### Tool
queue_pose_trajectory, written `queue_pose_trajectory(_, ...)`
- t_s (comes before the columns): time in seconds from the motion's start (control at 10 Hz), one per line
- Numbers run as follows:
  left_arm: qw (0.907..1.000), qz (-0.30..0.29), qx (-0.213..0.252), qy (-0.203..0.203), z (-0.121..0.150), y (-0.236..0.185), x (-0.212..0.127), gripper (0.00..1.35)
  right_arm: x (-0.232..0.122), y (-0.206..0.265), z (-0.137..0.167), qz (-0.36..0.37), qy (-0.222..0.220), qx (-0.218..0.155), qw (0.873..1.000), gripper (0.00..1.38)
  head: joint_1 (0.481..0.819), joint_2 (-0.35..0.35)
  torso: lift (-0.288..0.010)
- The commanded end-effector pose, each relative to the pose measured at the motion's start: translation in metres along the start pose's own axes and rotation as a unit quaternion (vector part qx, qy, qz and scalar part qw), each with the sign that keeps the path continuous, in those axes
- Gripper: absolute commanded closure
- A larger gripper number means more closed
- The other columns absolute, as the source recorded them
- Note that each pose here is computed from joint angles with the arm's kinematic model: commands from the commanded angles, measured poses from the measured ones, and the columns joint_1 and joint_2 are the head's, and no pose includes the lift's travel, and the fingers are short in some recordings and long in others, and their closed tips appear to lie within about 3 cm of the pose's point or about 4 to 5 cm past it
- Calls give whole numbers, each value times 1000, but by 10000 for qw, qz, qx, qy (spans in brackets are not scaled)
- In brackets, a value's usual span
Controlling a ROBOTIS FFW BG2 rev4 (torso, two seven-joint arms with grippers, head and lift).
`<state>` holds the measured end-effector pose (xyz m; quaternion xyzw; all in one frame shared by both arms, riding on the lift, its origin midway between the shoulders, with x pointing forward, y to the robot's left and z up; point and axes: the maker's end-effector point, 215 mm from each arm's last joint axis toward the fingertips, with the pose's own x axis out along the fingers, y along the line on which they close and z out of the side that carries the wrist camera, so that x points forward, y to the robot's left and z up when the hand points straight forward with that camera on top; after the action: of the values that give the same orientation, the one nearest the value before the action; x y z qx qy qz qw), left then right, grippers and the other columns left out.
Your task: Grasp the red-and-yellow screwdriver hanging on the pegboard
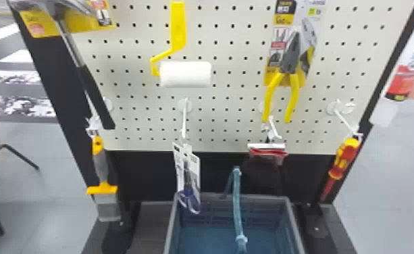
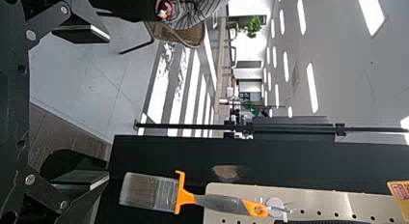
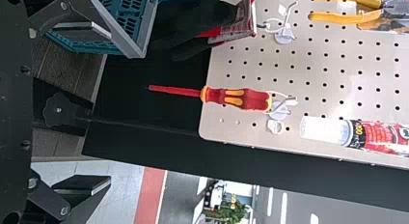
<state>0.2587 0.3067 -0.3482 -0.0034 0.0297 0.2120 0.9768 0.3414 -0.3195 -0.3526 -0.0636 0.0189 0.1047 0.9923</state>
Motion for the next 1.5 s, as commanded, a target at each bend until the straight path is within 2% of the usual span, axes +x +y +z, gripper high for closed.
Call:
queue_pose_trajectory(0.0, 10000, 1, 3, 8, 0, 0, -1, 282, 0, 0, 0, -2, -5, 2, 10000, 237, 549, 0, -100)
queue_pose_trajectory(0.8, 10000, -3, 5, 16, -1, 0, 0, 280, 4, -1, 6, -11, -76, -3, 10000, 237, 549, 0, -100)
queue_pose_trajectory(1.2, 10000, -7, -5, 13, -1, 0, -1, 280, 21, -7, 17, -31, -209, 31, 9998, 237, 549, 0, -100)
queue_pose_trajectory(1.4, 10000, -7, -1, 20, -1, 0, -1, 280, 38, -7, 25, 256, -240, -11, 9994, 237, 549, 0, -100)
